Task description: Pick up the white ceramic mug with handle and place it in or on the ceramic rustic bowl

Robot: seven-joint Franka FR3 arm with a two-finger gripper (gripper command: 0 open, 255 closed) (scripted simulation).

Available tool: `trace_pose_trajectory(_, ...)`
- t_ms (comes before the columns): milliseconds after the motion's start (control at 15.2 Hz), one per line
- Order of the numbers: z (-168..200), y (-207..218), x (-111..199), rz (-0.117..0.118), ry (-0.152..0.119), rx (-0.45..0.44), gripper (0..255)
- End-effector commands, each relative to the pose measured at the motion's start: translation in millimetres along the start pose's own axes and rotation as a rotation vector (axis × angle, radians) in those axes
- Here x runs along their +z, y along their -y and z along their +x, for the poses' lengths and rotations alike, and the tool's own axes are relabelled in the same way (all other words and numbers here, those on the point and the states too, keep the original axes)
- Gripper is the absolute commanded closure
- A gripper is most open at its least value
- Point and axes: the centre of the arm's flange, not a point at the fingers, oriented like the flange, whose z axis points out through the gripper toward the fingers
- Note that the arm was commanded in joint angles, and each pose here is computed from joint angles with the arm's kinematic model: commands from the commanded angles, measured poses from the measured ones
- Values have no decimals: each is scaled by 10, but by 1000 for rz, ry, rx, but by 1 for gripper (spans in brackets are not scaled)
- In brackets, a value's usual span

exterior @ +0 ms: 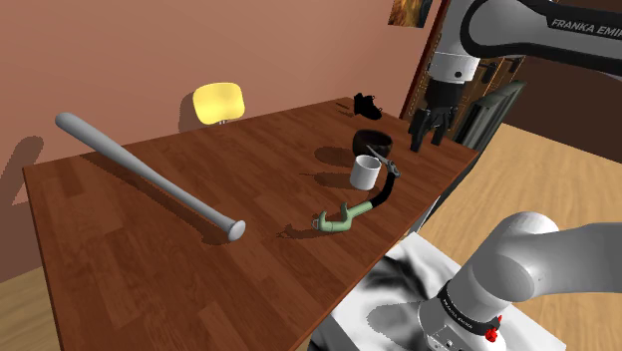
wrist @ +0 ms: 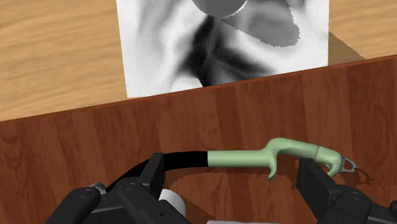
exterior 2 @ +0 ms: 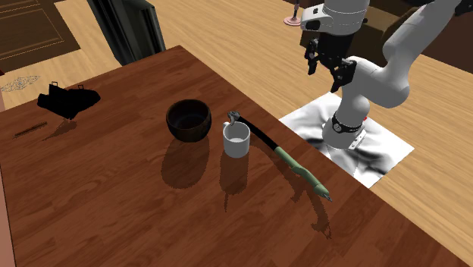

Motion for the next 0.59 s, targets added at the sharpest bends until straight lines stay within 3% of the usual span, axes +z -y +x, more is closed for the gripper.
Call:
trace_pose_trajectory(0, 0, 0, 0, 0, 0, 0, 0)
trace_pose_trajectory(528, 681, -193, 667, -6, -75, 0, 0)
